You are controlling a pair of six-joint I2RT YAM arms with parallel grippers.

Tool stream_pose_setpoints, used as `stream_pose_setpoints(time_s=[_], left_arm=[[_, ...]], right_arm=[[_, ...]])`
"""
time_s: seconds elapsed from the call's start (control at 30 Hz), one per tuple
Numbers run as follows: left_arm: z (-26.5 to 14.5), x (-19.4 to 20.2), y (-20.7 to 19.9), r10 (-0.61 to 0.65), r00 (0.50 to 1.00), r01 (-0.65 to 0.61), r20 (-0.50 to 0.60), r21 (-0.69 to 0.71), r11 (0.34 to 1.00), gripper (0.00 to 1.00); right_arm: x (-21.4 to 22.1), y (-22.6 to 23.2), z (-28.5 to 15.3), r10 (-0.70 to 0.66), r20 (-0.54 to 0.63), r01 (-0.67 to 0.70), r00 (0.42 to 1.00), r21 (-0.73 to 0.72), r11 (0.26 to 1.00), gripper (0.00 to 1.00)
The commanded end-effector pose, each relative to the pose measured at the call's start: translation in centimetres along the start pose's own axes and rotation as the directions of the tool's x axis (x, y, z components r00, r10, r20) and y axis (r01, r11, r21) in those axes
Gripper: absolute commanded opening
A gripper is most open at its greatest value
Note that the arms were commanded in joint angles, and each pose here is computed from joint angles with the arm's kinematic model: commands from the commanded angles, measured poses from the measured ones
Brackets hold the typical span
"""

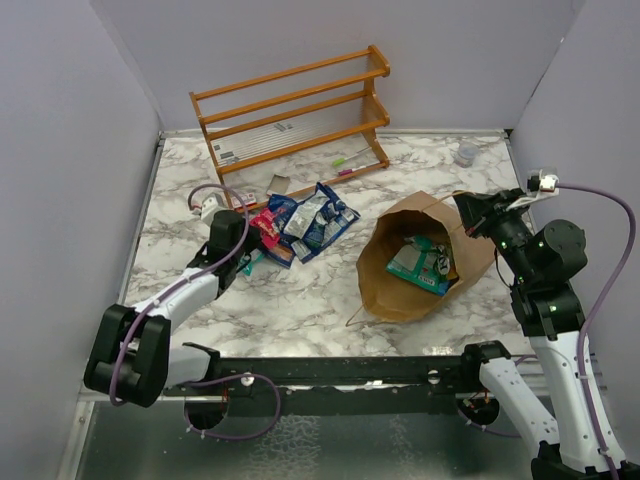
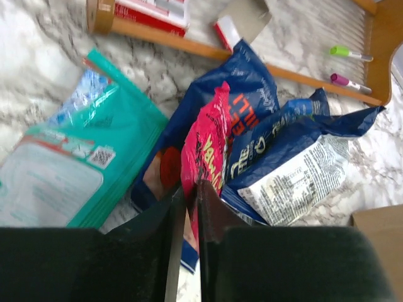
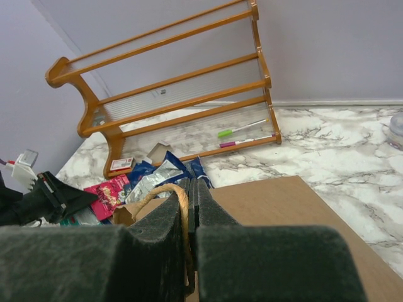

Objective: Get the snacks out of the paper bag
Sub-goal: Place the snack at the center of the board, then take out the snack from the paper bag.

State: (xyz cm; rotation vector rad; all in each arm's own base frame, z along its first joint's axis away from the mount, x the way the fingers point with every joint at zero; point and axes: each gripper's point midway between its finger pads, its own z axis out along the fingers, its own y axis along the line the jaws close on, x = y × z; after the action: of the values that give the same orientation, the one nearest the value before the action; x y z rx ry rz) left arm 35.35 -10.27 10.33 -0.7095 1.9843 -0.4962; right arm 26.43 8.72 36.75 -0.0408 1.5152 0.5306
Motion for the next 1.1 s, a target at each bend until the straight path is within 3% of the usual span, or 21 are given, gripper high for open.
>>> stream_pose_setpoints(time_s=[0.0, 0.2, 0.37, 0.53, 0.77, 0.93, 1.07], left_arm=[[-1.4, -0.3, -0.4, -0.045, 0.999, 0.046, -0.017, 0.028, 0.999, 0.28], [-4.3, -3.7, -2.9, -0.020, 0.996, 0.009, 0.085, 0.120, 0.993, 0.70], [-6.6, -5.0, -5.9, 0.018, 0.995, -0.041, 0.096, 0.250, 0.967, 0.82], [-9.2, -3.4, -10.9, 0.115, 0.992, -0.124, 0.048, 0.513, 0.850, 0.83], [-13.8, 1.1, -16.6, 0.272, 0.955, -0.282, 0.117, 0.639, 0.715, 0.80], [-17.5, 7.9, -20.5, 0.412, 0.897, -0.389, 0.161, 0.729, 0.563, 0.80], [-19.5, 13.9, -22.3, 0.562, 0.794, -0.529, 0.231, 0.717, 0.454, 0.80]], right_arm=[[0.0, -0.4, 0.1, -0.008, 0.008, 0.008, 1.000, 0.018, 1.000, 0.02], [-0.1, -0.4, 0.0, -0.009, 0.013, 0.009, 1.000, 0.020, 1.000, 0.02], [0.1, -0.3, 0.1, -0.006, 0.007, 0.006, 1.000, 0.010, 1.000, 0.02], [0.5, -0.3, 0.2, -0.006, -0.003, 0.006, 1.000, 0.006, 1.000, 0.02], [0.3, -0.1, 0.4, 0.000, -0.002, 0.000, 1.000, -0.007, 1.000, 0.02], [0.6, 0.1, 0.6, 0.013, -0.012, -0.013, 1.000, -0.020, 1.000, 0.02], [0.6, 0.3, 0.6, 0.015, -0.015, -0.015, 1.000, -0.028, 1.000, 0.02]])
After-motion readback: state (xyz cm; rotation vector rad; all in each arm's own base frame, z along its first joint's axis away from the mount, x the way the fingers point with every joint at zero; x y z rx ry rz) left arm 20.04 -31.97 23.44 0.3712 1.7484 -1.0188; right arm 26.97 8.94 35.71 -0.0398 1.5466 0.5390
